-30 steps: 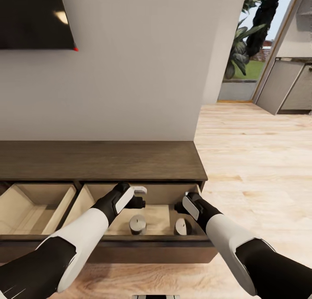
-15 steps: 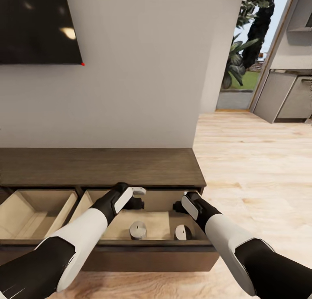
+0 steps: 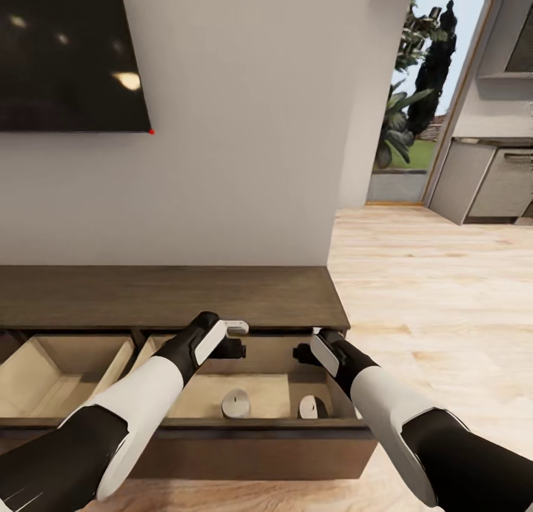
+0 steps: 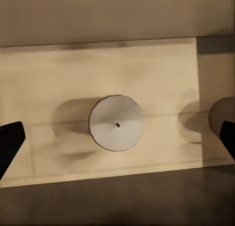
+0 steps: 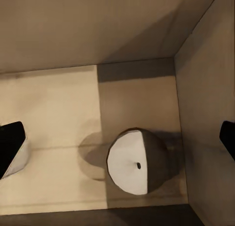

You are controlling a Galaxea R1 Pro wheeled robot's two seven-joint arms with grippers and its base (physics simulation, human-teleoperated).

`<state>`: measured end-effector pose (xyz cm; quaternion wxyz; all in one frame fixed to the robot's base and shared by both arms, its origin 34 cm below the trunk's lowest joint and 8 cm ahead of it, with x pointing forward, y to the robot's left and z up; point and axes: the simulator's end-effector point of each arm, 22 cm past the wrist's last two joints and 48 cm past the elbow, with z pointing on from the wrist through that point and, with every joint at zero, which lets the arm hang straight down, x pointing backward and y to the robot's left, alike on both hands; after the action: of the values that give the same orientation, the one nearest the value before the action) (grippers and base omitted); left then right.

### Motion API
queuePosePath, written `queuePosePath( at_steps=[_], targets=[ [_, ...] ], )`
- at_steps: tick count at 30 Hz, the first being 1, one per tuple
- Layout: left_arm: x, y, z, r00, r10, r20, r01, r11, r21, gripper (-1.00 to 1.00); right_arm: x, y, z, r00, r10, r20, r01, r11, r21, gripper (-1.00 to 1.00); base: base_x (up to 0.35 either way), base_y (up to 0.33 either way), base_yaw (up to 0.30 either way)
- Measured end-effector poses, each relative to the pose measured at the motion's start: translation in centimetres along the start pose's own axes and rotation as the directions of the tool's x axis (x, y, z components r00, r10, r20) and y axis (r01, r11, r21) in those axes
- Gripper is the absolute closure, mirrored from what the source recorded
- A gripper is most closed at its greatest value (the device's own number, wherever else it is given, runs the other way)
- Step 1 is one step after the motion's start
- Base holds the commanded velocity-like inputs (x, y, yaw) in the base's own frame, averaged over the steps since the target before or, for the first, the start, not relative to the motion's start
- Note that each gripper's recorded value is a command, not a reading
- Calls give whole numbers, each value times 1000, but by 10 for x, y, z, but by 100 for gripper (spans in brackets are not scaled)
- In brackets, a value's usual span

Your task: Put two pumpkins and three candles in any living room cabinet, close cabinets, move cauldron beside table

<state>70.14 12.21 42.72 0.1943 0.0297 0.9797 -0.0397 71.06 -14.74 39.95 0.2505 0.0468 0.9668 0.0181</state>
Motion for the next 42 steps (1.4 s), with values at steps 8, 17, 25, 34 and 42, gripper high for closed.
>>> queuePosePath(
  at_steps=[8,17,25,34,42],
  targets=[
    [-4,0,-19,1000,12,4,-12,1000,-5,-100,-11,4,-16,1000,0,31,0,1000,-16,-100,-125,0,0],
    [-13,-1,-40,999,24,33,-24,1000,-15,-100,-25,6,-36,998,8,69,-6,1000,-28,-100,-12,0,0],
    [-22,-2,-59,997,29,65,-28,999,-21,-100,-37,14,-55,995,8,103,-3,999,-53,-100,-1,0,0],
    [-31,-4,-81,994,32,102,-30,999,-21,-100,-50,24,-76,990,10,139,4,994,-105,-100,-166,0,0],
    [-39,-5,-102,990,34,137,-31,999,-24,-100,-62,30,-97,985,18,174,7,989,-147,-100,-203,0,-89]
  ],
)
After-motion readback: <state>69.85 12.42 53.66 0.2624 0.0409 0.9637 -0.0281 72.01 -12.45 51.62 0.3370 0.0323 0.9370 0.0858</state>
